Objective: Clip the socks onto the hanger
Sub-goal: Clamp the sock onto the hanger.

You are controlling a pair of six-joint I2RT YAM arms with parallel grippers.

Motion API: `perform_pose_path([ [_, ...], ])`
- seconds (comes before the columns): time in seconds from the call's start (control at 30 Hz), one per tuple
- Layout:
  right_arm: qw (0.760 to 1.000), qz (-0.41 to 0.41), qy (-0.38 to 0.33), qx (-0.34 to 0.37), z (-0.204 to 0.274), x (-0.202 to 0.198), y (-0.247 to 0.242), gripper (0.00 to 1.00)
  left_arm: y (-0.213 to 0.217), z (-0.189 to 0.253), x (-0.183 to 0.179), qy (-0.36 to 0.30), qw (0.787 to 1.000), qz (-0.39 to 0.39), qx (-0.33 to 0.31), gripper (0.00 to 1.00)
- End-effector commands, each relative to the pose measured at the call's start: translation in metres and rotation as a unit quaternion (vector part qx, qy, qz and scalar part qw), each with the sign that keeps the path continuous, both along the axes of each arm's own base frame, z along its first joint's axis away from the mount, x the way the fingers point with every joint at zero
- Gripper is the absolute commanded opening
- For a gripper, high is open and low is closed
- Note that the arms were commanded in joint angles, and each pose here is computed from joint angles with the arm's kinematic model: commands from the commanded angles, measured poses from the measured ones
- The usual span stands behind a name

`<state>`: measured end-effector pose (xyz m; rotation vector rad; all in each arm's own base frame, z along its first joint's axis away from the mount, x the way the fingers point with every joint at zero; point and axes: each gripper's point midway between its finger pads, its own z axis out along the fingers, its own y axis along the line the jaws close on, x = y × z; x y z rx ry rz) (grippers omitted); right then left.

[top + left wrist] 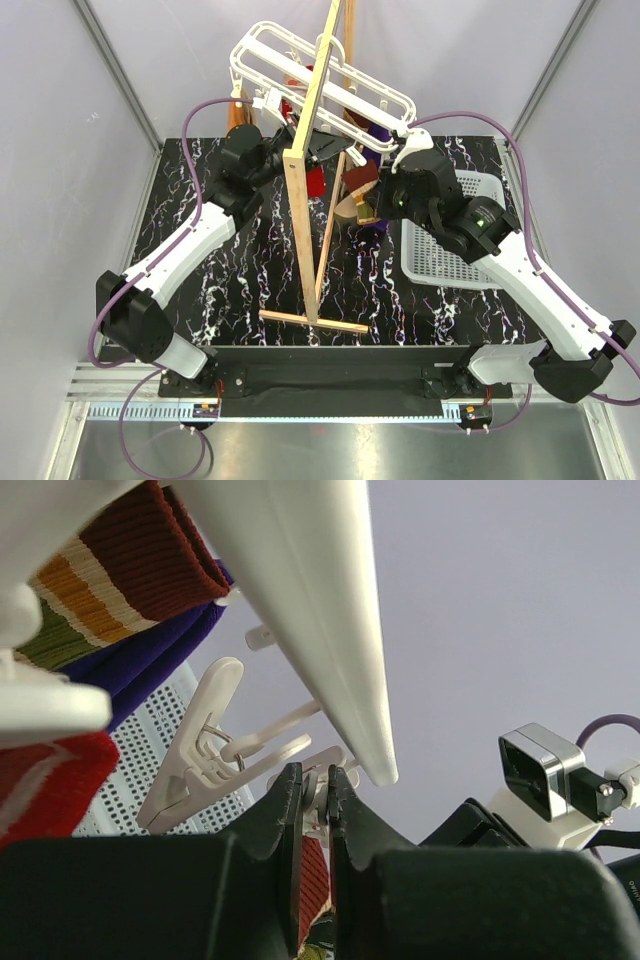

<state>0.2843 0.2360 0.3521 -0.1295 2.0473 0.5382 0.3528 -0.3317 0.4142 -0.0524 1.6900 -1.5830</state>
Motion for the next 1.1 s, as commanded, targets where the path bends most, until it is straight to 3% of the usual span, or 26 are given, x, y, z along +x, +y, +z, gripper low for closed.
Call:
perform_pose_path([
  [0.0,0.999,0.004,-0.032,0.027,0.027,0.002,0.001,0.00,-0.003,0.000,0.000,0.001,1.000,-0.013,0.006,0.00],
  [0.97,0.998,-0.009,-0.057,0.011,0.037,0.027,0.008,0.00,-0.008,0.006,-0.014,-0.001,0.998,-0.057,-0.025,0.00],
  [1.07,0.998,-0.010,-0.059,0.012,0.039,0.027,0.007,0.00,-0.009,0.003,-0.015,0.009,0.997,-0.071,-0.038,0.12],
])
